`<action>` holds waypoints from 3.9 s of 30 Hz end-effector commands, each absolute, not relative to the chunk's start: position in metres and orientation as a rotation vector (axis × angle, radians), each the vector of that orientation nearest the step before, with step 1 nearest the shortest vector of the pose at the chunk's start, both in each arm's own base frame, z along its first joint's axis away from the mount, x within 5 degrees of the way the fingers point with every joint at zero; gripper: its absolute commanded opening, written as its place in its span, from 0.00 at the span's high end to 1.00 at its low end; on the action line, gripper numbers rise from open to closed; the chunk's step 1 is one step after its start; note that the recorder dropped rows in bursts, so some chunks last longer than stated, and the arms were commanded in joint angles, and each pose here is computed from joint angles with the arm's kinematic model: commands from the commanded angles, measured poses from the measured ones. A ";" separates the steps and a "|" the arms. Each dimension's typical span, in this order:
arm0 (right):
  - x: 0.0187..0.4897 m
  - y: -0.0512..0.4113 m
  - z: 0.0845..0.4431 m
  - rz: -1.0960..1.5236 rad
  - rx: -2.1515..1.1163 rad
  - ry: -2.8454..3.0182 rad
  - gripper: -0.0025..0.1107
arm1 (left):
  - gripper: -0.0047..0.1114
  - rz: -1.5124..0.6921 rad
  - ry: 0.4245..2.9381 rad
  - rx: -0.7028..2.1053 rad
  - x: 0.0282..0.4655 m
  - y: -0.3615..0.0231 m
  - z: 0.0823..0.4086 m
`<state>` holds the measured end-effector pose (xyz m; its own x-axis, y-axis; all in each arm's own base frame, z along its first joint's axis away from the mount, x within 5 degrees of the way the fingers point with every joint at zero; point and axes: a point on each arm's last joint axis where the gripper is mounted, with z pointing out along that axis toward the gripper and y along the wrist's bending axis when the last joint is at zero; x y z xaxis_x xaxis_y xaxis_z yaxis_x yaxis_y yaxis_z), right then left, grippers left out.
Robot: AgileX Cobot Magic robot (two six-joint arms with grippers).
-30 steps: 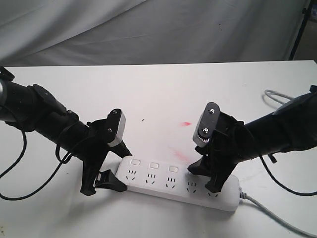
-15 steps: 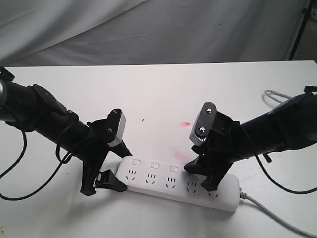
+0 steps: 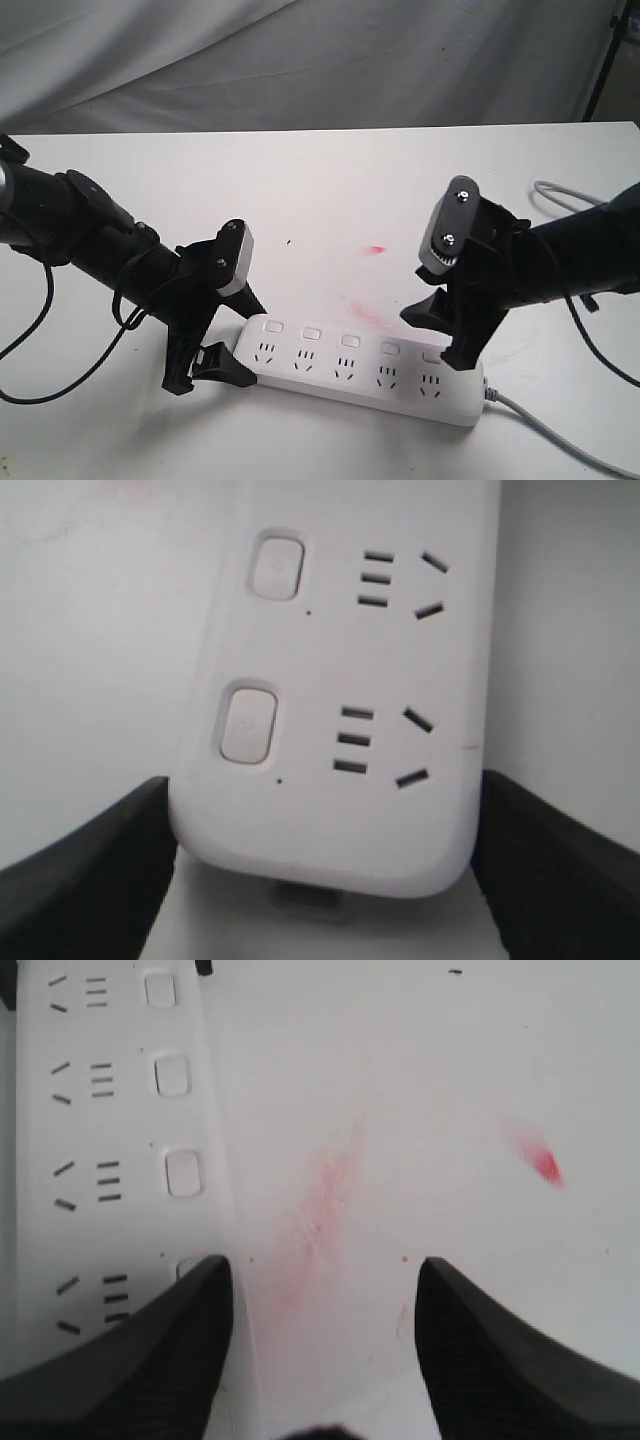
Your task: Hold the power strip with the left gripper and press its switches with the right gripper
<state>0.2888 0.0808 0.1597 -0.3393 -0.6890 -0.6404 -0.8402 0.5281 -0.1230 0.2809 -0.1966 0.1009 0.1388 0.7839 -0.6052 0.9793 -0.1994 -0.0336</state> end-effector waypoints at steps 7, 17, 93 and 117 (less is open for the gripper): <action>0.276 0.067 0.152 0.315 -1.208 2.178 0.53 | 0.34 -0.731 1.694 2.044 0.281 -0.199 0.102; 0.277 0.067 0.141 0.324 -1.231 2.211 0.53 | 0.34 -0.731 1.694 2.044 0.281 -0.199 0.102; 0.181 0.062 0.299 0.208 -0.899 1.738 0.98 | 0.34 -0.729 1.695 2.044 0.281 -0.199 0.102; 0.115 0.062 0.334 0.471 -0.614 1.746 0.98 | 0.34 -0.729 1.695 2.044 0.281 -0.199 0.102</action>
<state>0.1118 0.0644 0.3328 -0.2264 -0.1655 -0.9599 -0.6653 0.7461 0.0283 0.2810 -0.1965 0.1009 0.1389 0.7844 -0.6044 0.9796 -0.1984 -0.0324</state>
